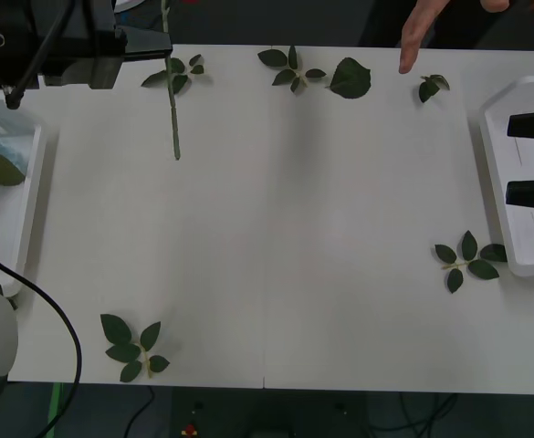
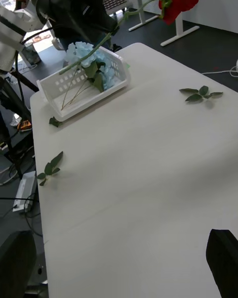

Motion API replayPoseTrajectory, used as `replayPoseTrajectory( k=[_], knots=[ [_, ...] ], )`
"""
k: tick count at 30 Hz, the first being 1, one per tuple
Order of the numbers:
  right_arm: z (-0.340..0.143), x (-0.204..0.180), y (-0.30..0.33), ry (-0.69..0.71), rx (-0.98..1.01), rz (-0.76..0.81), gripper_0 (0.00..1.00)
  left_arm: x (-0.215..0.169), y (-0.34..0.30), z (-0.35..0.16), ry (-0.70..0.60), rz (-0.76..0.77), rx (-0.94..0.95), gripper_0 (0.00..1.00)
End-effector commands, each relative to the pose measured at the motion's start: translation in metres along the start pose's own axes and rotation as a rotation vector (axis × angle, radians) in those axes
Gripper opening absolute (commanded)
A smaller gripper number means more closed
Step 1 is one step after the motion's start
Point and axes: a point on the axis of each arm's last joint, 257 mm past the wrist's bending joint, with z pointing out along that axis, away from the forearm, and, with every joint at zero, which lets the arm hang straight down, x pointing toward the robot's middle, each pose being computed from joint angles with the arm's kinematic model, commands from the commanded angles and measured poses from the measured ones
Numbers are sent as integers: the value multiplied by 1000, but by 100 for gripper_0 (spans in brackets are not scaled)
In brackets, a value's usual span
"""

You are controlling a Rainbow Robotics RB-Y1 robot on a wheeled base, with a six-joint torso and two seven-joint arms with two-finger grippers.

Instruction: Place the red flowers into the right box and the blue flowers into the left box. If a person shows an open palm, hand one flower to the person first, then continue sorting.

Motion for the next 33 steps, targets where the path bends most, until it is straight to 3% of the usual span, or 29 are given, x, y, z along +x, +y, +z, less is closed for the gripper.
replayPoseTrajectory(
  k=[1,10,15,22,33],
  knots=[
    [0,-7,4,-6,-11,165,100,13,-32,11,-17,176,99,0],
    [5,-20,7,-58,-37,447,100,15,-66,17,-75,433,228,0],
    [8,-36,8,-111,-61,510,100,8,-76,24,-140,520,256,0],
    [18,-50,9,-170,-89,508,100,10,-103,62,-206,588,310,0],
    [42,-62,0,-260,-69,348,100,12,-153,121,-302,579,359,0]
  ],
)
